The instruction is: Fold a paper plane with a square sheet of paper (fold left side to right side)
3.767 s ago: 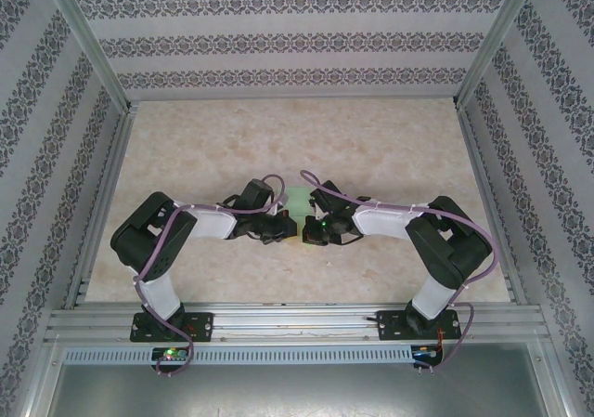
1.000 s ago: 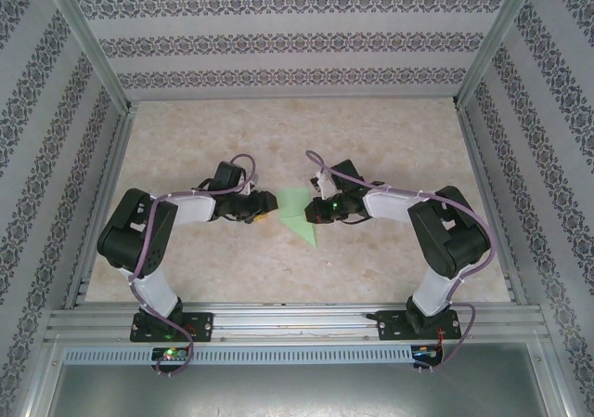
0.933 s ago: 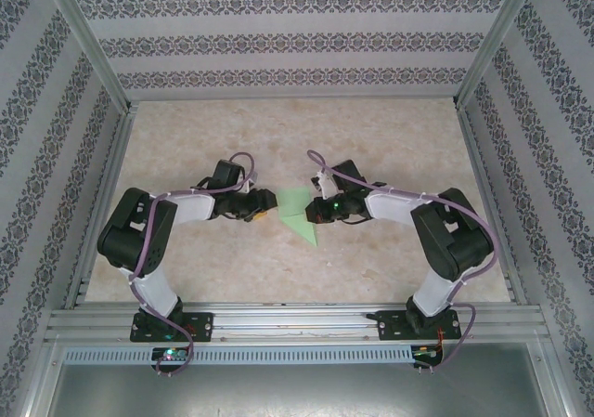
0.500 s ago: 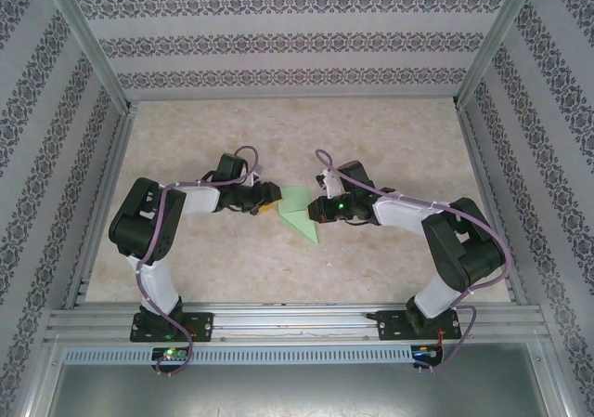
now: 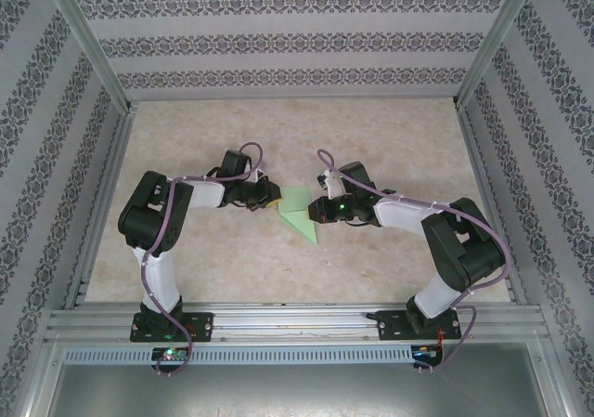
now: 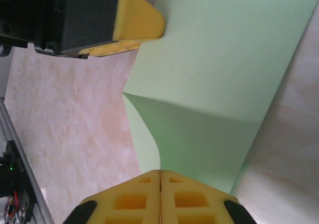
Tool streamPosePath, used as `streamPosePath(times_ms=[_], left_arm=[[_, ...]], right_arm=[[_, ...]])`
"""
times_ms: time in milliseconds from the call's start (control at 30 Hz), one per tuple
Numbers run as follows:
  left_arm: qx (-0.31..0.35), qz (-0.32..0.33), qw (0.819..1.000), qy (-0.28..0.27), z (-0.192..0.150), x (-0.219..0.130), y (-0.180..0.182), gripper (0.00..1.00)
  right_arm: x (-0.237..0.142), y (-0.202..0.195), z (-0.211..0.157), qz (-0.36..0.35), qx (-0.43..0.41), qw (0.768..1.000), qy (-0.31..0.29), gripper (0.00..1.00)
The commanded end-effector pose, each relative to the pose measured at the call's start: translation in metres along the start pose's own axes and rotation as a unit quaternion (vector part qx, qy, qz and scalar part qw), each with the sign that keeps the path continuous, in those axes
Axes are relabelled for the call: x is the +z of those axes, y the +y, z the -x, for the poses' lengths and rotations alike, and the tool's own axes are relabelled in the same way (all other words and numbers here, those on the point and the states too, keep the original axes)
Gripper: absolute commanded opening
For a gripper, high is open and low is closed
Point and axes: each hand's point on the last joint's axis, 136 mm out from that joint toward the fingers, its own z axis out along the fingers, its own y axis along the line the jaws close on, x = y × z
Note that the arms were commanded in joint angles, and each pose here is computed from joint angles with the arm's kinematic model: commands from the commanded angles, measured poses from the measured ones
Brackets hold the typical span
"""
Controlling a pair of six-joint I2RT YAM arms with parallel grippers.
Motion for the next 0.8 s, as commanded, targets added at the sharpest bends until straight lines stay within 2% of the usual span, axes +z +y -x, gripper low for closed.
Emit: streamPosePath(times_ms=[0, 100, 167, 400, 600, 767], left_arm=[[0.014, -0.011, 1.0, -0.016, 0.007, -0.005, -0.011, 0.0], [0.017, -0.017, 1.0, -0.019, 0.006, -0.007, -0.02, 0.0], [0.021, -0.016, 0.999, -0.017, 0.004, -0.009, -0.028, 0.0], [0.015, 0.001, 1.0, -0.024, -0.001, -0.019, -0.039, 0.0], [0.004, -0.004, 1.0, -0.026, -0.005, -0.02, -0.043, 0.0], [0.007, -0.003, 1.0, -0.023, -0.007, -0.02, -0.046, 0.0]], right_arm=[[-0.011, -0.002, 0.005, -0.018, -0.001, 1.0, -0.019, 0.19], [-0.022, -0.013, 0.004, -0.076, -0.013, 0.997, -0.018, 0.34], [-0.033, -0.023, 0.002, -0.135, -0.03, 0.99, -0.014, 0.39], [-0.059, -0.013, -0.009, -0.285, -0.115, 0.952, -0.013, 0.46], [-0.044, 0.014, -0.026, -0.338, -0.162, 0.927, -0.028, 0.55], [-0.018, 0.025, -0.035, -0.361, -0.193, 0.912, -0.019, 0.55]])
